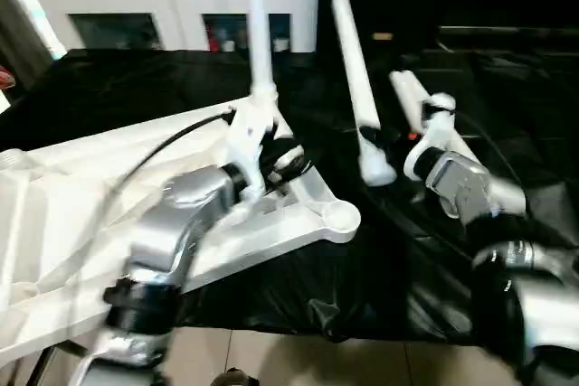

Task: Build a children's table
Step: Pick table leg

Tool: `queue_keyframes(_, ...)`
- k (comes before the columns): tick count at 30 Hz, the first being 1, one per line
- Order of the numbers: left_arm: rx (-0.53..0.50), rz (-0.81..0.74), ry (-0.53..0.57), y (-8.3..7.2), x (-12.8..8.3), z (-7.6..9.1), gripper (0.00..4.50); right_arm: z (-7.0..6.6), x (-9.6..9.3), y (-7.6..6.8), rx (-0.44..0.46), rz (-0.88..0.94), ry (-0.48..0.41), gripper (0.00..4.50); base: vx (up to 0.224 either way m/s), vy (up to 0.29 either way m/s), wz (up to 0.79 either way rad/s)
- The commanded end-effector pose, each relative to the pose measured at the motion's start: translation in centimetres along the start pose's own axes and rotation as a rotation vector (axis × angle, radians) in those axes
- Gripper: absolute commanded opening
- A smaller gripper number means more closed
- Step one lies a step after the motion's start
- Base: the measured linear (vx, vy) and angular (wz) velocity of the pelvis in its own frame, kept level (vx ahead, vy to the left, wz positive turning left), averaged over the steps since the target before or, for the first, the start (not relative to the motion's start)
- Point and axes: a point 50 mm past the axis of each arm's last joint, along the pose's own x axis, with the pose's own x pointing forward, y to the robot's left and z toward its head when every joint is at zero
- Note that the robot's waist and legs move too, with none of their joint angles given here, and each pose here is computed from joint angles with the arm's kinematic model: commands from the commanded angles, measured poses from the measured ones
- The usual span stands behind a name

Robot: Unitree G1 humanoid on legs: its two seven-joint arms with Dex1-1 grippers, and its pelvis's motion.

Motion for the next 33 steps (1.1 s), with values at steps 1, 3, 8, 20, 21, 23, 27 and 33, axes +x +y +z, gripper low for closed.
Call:
queue_keyframes(1,-0.133,0.041,-0.039,0.5,0.8,0.6,2.40,0.8,-1.1,1.9,0.052,0.197,-0.111,1.84,0.000,0.000,0.00)
queue_keyframes(3,-0.229,0.020,-0.087,0.2,1.5,1.3,2.40,0.3,-2.0,3.1,0.081,0.300,-0.134,1.84,0.000,0.000,0.00)
queue_keyframes(8,-0.503,-0.140,-0.256,-1.0,2.4,4.2,2.40,-0.6,-3.3,4.8,0.086,0.431,-0.135,1.84,0.000,0.000,0.00)
queue_keyframes(20,-0.598,-0.283,-0.225,-3.0,2.8,4.7,2.40,-1.4,-4.4,6.7,0.064,0.507,-0.076,1.84,0.000,0.000,0.00)
queue_keyframes(21,-0.600,-0.274,-0.208,-3.0,2.9,4.4,2.40,-1.4,-4.3,6.9,0.058,0.510,-0.072,1.84,0.000,0.000,0.00)
queue_keyframes(23,-0.605,-0.263,-0.205,-3.0,2.9,4.3,2.06,-1.5,-4.3,7.1,0.057,0.509,-0.069,1.84,0.000,0.000,0.00)
queue_keyframes(27,-0.625,-0.210,-0.225,-2.3,2.8,4.5,1.94,-1.6,-4.2,7.2,0.049,0.496,-0.054,1.84,0.000,0.000,0.00)
queue_keyframes(33,-0.629,-0.221,-0.232,-2.3,2.7,4.7,1.90,-1.8,-4.1,7.3,0.043,0.490,-0.045,1.84,0.000,0.000,0.00)
